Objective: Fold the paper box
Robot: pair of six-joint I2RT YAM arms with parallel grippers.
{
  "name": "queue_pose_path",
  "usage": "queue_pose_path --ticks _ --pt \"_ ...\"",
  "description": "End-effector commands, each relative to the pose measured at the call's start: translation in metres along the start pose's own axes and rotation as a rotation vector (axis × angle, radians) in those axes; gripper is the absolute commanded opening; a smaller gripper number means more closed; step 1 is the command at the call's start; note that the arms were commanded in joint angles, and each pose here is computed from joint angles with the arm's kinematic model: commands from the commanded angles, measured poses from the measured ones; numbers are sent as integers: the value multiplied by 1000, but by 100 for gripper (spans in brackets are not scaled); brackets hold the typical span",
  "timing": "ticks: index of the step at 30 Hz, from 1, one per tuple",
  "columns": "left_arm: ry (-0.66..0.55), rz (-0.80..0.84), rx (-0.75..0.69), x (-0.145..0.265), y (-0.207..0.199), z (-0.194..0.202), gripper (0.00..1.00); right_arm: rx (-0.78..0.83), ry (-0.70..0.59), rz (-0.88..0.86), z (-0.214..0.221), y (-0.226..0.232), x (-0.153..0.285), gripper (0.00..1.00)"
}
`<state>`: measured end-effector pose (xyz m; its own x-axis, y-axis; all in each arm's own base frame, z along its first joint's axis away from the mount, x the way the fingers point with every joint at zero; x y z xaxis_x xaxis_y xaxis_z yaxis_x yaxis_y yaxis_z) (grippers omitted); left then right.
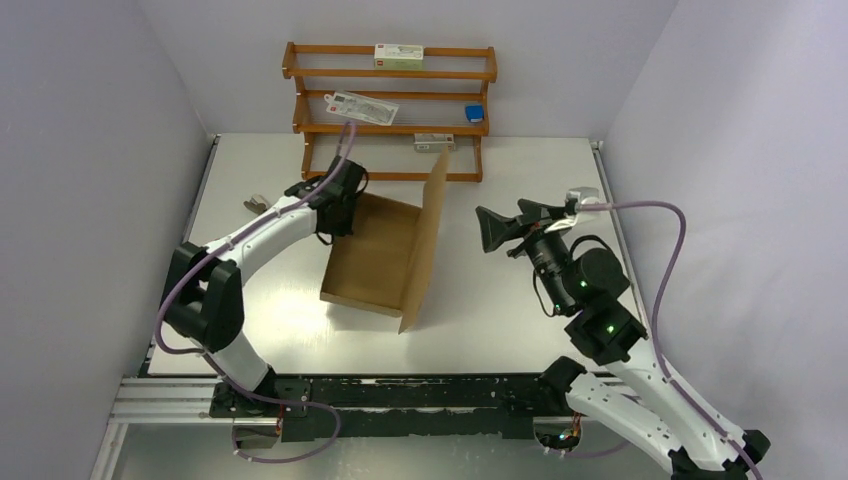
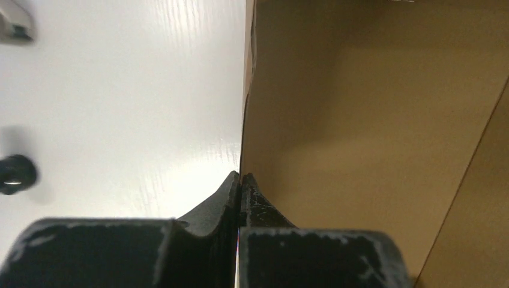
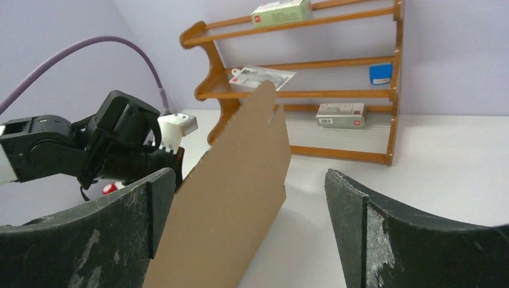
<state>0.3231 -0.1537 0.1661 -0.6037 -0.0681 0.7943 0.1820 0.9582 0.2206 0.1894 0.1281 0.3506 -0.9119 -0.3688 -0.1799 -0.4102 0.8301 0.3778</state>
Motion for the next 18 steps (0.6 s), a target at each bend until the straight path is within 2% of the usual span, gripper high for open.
queue_pose_path --ticks 1,12,15,18 --pt "-22 242 199 -7 -11 3 5 52 188 -36 18 8 -5 100" --pt "-29 416 451 -26 -32 48 17 106 411 -90 27 31 -38 100" --pt "-47 404 454 -21 -28 48 27 116 466 -103 27 39 -48 100" --pt "-74 379 434 -12 -21 42 41 119 528 -107 33 43 -56 100"
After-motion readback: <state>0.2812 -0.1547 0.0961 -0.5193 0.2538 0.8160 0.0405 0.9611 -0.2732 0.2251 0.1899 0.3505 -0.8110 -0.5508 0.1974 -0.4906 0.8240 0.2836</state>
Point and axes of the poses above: each gripper's point midway between its finger pads, its own x axis back along the fingers, its own y axis along the line the jaws close on, z = x × y, the point moved 6 cm from there along x, back along the fingers, and after that the axes turned 5 degrees about -x, right-handed, at the moved point
